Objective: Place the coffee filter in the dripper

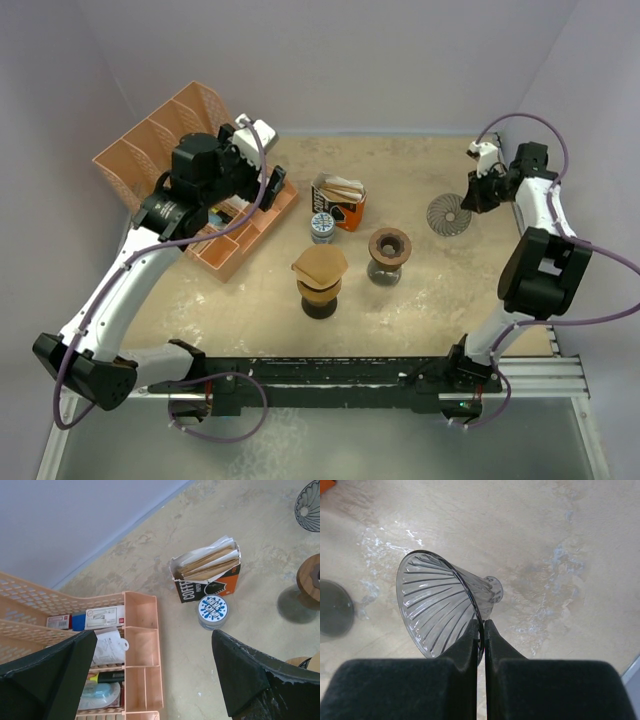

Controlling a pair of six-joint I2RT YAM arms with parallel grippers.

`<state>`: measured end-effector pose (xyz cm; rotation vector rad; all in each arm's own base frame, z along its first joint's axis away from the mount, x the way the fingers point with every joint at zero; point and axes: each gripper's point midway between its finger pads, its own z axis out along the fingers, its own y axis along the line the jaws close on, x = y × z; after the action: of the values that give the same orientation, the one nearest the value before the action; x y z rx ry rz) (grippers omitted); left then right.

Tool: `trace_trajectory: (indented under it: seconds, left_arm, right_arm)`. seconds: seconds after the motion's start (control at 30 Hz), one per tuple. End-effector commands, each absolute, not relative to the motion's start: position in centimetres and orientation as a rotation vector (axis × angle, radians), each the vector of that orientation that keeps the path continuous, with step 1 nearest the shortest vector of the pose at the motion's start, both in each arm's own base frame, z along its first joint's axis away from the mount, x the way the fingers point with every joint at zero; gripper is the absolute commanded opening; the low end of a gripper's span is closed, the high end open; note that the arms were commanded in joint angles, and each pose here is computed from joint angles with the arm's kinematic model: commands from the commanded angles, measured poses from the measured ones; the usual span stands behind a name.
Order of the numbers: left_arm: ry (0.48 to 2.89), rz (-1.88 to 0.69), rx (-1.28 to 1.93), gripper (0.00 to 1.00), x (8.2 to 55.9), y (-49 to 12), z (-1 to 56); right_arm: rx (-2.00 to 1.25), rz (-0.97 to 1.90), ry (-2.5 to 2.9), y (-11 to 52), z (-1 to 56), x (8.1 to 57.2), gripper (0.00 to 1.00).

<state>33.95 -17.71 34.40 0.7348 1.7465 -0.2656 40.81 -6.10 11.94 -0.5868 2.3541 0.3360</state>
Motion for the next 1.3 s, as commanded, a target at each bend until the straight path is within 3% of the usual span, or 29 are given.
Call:
trace_trajectory:
  seconds: [0.0,0.33,0.7,1.03,1.27]
  left_arm:
    - [1.645,-0.321,0.781,0.98,33.9,-19.7,37.6]
    - [1.585,-0.368,0.942,0.97,32.8,-25.1,38.1]
    - [1.457,-0.488,1.244,0.88,30.1,-31.0,38.0]
    - [1.182,-0.273,1.869,0.81,25.0,-37.2,34.0]
    - [1.032,-0.047,2.113,0.76,24.9,-39.9,30.3]
  right_arm:
    - [-0.645,0.319,2.194,-4.9,19.6,40.7,0.00]
    - [-0.674,0.384,2.042,-1.4,28.2,37.6,0.00]
    - [-0.861,0.533,1.912,7.0,30.5,32.9,0.00]
    - [-0.914,0.620,1.883,9.8,30.9,31.8,0.00]
    - [-0.967,0.669,1.885,11.8,30.3,31.7,0.00]
